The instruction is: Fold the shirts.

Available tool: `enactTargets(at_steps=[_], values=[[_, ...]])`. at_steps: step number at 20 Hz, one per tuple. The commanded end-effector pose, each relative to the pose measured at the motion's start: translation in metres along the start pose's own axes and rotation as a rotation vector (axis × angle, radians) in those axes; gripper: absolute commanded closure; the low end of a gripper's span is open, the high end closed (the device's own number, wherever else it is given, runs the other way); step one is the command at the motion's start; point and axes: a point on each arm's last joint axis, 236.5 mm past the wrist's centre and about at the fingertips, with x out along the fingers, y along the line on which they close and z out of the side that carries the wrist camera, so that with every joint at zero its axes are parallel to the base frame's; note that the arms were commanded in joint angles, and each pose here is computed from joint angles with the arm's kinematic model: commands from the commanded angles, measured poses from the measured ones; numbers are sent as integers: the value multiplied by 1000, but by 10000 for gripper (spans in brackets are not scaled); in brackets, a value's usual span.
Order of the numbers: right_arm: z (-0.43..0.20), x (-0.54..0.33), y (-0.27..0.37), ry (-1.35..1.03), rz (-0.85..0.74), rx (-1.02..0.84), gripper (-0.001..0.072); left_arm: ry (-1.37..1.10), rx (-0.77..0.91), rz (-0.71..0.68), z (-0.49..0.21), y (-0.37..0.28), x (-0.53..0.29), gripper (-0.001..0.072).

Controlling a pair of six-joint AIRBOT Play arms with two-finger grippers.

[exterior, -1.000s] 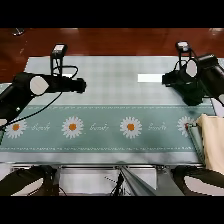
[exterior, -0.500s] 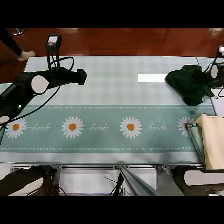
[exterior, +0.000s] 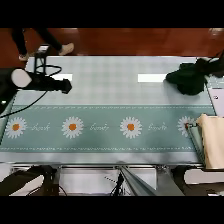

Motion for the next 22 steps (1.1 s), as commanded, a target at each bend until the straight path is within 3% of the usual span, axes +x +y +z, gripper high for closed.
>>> enactTargets(at_steps=[1,6,11,16,22], values=[[88,-154,101,-344,226,-191,678,83,-56,26,-36,27,-48,8],[80,-368,187,-708,395,-376,678,-128,-136,-158,-48,-28,-106,7],[18,-437,227,-733,525,-546,678,-233,-148,-249,-70,-56,-136,8],[-120,-338,267,-175,632,-801,678,-256,-174,-249,-67,-55,-139,7],[-295,-191,327,278,678,-773,678,-207,-198,-245,-67,-50,-121,8]])
